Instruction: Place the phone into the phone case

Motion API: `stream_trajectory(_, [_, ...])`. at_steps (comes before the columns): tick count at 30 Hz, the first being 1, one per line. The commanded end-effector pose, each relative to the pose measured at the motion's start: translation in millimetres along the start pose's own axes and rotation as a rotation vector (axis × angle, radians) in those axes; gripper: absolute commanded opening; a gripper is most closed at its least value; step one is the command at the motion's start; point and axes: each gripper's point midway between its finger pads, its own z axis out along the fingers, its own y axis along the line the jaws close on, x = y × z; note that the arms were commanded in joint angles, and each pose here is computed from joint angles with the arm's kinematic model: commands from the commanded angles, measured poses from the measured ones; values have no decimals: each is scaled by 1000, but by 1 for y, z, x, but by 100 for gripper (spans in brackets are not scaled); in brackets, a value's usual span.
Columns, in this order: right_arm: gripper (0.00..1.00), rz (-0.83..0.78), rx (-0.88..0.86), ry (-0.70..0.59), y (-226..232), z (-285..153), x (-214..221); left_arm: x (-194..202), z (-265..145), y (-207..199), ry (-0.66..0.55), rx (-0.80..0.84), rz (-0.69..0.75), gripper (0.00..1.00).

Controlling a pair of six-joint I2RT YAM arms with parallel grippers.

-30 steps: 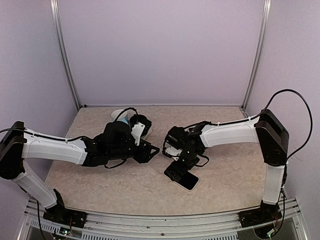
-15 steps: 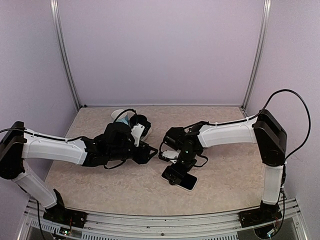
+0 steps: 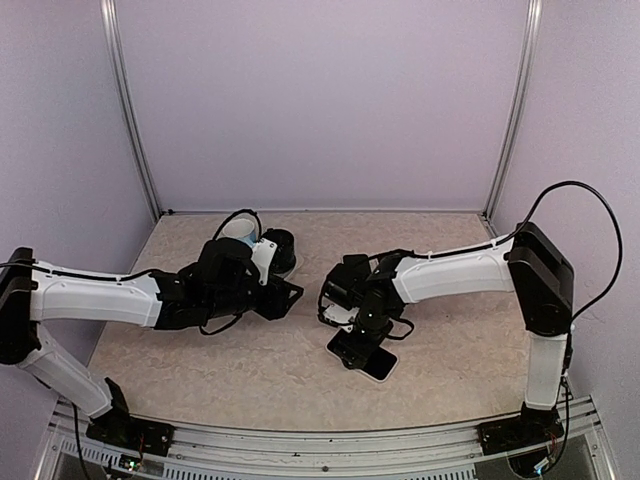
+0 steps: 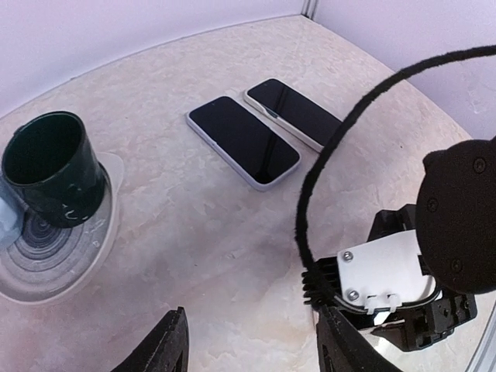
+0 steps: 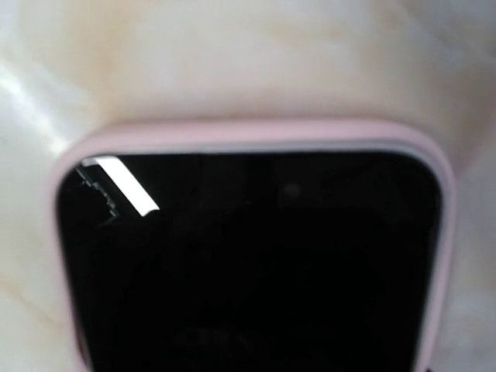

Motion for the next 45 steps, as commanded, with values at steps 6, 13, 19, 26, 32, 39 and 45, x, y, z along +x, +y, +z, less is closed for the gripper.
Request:
stream_trajectory(6, [53,312,24,-255,-88,-70,-16,-33,-42,78,-96,-321,-111,57])
stream_trajectory(13, [52,658,186,-448,-248,-122,3,-21,-58,116,-85,-430,-219,60])
stream_trajectory(19, [50,809,289,-379,-349,-85,19,-2,-62,135,-61,-488,-293,61])
stream_trajectory(26, [49,874,273,-241,-380,-32,19,4,-68,140,-67,-493,-309,61])
stream_trajectory(32, [51,891,224,-196,-364,-20,30,6,-67,143,-56,-501,-301,61])
stream_trajectory(39, [52,888,210,-159,-345,-28,39,6,-64,145,-54,-506,-300,61])
stream_trajectory(45, [55,883,196,-157,-344,-19,37,7,-65,147,-51,-515,-298,61])
